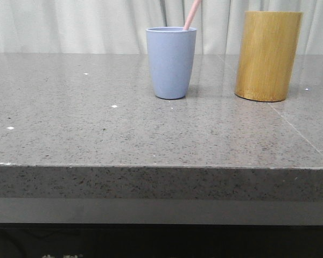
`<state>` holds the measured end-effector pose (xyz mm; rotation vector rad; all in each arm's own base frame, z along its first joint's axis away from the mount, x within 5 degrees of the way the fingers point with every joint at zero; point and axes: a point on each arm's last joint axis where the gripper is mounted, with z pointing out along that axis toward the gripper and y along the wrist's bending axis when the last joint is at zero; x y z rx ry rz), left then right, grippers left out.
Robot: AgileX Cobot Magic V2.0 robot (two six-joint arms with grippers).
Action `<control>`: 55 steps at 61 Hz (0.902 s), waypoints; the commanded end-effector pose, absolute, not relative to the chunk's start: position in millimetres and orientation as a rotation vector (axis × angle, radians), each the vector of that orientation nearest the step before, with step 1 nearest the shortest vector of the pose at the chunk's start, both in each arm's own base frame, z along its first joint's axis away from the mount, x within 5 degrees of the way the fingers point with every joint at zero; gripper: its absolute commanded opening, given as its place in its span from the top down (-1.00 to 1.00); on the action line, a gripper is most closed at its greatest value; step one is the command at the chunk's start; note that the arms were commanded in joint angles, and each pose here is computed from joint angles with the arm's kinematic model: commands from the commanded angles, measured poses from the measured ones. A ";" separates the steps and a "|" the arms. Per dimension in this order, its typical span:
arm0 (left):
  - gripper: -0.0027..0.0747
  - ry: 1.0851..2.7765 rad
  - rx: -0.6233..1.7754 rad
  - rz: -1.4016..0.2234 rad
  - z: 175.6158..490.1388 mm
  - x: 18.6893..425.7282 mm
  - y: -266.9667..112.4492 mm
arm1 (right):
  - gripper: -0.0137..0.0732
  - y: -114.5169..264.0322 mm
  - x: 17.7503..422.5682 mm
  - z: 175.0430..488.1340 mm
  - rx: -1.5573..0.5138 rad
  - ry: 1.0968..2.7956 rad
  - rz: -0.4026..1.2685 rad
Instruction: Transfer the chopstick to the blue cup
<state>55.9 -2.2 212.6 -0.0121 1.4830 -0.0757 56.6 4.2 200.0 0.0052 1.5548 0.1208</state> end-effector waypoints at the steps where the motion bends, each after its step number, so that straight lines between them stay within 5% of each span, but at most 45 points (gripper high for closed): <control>1: 0.98 1.396 -0.020 -0.082 216.3 53.7 -1.5 | 0.96 3.3 54.3 209.4 0.004 1.450 0.104; 55: 0.98 1.396 -0.020 -0.082 216.3 53.7 -1.5 | 0.96 -0.1 54.4 209.0 0.049 1.454 0.054</control>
